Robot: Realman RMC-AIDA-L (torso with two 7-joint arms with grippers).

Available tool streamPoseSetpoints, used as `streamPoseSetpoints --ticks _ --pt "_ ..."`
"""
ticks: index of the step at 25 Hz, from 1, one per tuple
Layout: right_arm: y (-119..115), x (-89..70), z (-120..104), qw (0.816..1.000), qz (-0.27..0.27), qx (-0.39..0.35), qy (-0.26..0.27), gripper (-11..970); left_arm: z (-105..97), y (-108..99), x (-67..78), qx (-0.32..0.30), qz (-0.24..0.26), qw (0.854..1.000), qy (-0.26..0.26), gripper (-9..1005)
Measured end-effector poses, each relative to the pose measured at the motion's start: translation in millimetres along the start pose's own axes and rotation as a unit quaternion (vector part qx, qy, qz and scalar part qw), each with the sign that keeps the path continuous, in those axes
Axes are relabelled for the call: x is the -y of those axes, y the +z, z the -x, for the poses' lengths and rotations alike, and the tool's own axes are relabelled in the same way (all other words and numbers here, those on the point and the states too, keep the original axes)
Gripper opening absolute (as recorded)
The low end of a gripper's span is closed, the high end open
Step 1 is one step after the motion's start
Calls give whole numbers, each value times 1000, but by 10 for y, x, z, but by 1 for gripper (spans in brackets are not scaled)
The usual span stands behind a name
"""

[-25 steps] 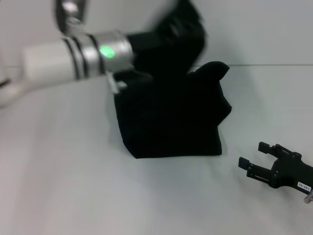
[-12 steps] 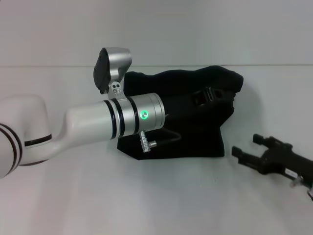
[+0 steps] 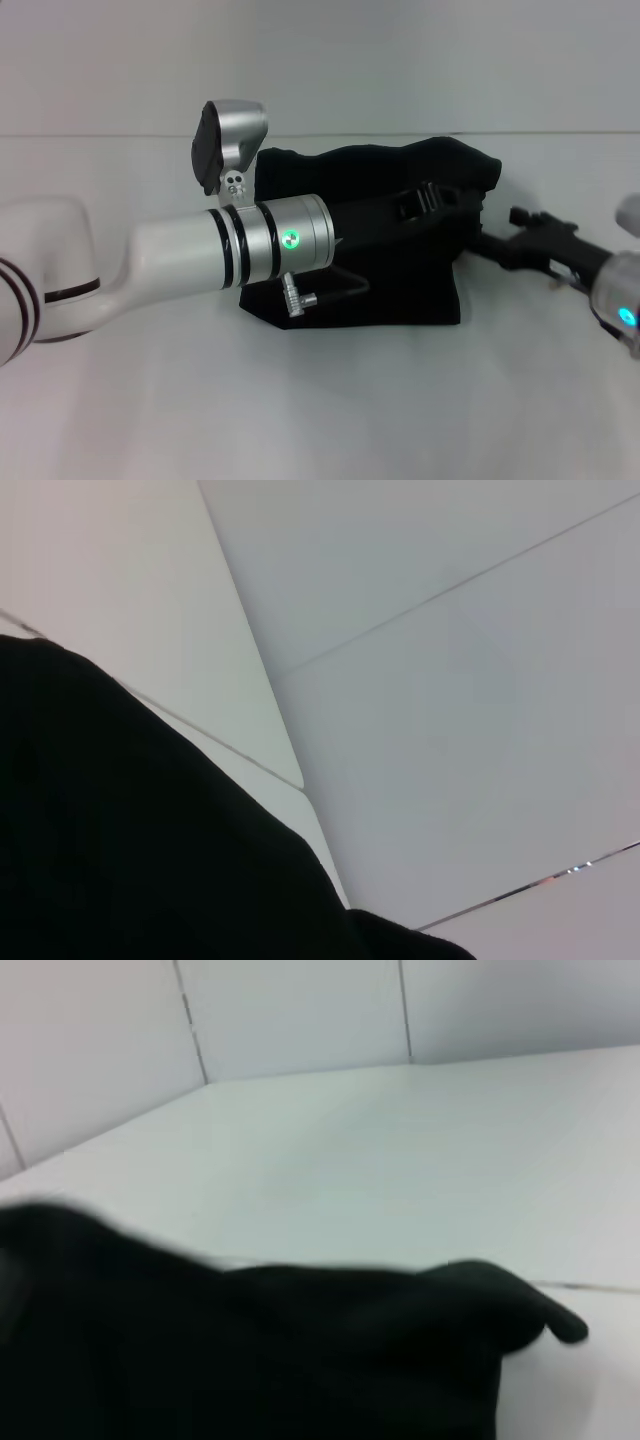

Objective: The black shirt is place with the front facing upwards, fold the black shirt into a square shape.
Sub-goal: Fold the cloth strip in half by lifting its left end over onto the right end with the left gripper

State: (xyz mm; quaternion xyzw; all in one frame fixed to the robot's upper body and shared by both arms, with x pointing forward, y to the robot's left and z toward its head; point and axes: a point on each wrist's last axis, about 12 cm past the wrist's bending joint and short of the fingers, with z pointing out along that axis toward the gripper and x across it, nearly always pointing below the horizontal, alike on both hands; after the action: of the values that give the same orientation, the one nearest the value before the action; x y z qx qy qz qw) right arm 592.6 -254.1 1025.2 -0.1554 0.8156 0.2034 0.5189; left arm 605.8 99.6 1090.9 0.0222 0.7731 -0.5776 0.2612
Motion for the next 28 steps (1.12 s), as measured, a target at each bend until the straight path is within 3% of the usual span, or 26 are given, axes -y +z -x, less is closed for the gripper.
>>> streamPoseSetpoints --ticks 7,14,24,28 --pt "253 -90 297 1000 -2 12 -7 900 -52 -61 -48 2 -2 1000 -5 39" --pt "313 -74 453 999 -13 33 -3 899 -127 -104 -74 -15 -7 1000 7 40" --pt "284 0 500 999 -26 44 -4 900 -231 -151 -178 -17 13 999 33 39" --pt "216 100 467 997 -50 52 15 900 -267 -129 -183 -20 16 999 32 39"
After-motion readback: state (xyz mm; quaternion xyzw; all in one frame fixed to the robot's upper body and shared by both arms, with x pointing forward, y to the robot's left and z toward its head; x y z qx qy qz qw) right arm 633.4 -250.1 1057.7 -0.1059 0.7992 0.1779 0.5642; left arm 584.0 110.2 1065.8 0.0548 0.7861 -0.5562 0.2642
